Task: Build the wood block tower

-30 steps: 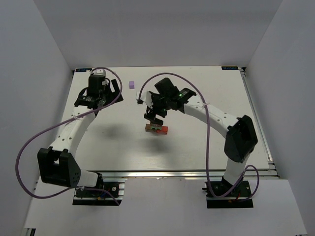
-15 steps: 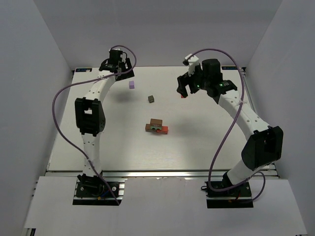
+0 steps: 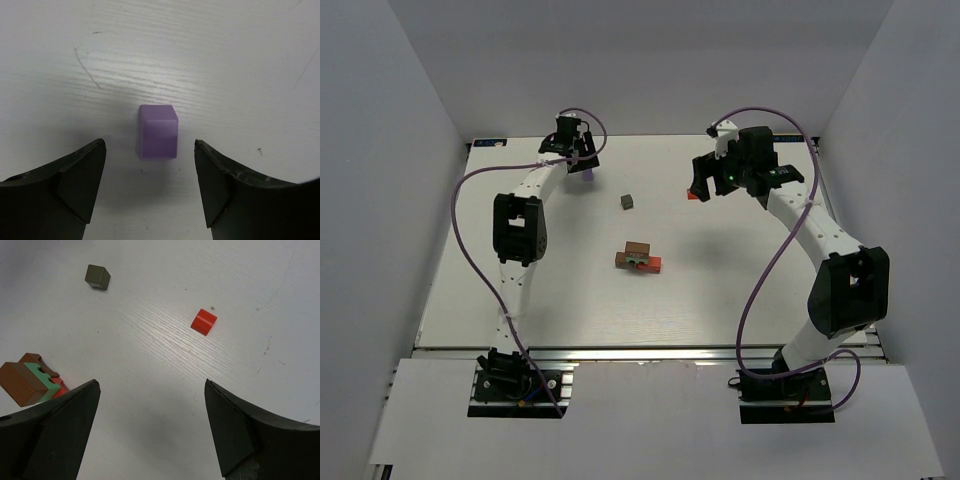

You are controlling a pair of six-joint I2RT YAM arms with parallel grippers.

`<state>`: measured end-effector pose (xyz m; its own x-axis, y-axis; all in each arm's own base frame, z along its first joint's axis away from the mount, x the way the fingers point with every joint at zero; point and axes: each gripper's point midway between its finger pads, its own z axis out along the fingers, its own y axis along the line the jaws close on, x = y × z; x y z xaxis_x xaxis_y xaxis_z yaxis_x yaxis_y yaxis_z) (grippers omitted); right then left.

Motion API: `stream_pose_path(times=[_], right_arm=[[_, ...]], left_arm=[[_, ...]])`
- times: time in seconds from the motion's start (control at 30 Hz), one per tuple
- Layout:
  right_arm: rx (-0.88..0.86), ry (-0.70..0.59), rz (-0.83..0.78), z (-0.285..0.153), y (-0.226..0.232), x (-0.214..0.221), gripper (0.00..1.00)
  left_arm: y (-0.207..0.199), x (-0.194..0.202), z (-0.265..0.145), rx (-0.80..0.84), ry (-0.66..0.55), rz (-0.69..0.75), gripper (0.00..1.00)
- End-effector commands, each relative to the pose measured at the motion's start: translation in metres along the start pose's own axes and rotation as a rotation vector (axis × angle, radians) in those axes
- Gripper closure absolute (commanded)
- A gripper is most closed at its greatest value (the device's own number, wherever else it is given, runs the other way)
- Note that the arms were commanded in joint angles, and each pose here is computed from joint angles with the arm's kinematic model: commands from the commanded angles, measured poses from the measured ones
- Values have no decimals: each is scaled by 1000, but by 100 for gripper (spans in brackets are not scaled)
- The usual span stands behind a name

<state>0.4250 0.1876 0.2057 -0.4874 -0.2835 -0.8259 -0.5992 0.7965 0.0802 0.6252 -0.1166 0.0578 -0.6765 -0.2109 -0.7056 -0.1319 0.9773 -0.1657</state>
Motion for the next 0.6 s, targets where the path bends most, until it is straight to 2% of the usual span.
stream_pose_path(times=[0.0, 0.23, 0.37, 0.43, 0.47, 0.57], right_arm=[[-7, -11, 14, 1, -2, -3, 11], [0, 2, 16, 1, -6, 3, 11], [-14, 9, 22, 5, -4, 5, 11], [-16, 16, 27, 6, -4, 7, 11], [-18, 15, 27, 6, -4, 6, 11], [-25, 22, 25, 7, -4, 7, 11]], left_arm=[[-14, -24, 0, 17, -96, 22, 20], [-11, -6, 25, 10, -67, 41, 29], [-7, 3, 30, -4, -54, 32, 45], [-4, 3, 30, -20, -58, 32, 48], [-4, 2, 30, -24, -59, 29, 53], [-1, -3, 25, -46, -70, 26, 55]])
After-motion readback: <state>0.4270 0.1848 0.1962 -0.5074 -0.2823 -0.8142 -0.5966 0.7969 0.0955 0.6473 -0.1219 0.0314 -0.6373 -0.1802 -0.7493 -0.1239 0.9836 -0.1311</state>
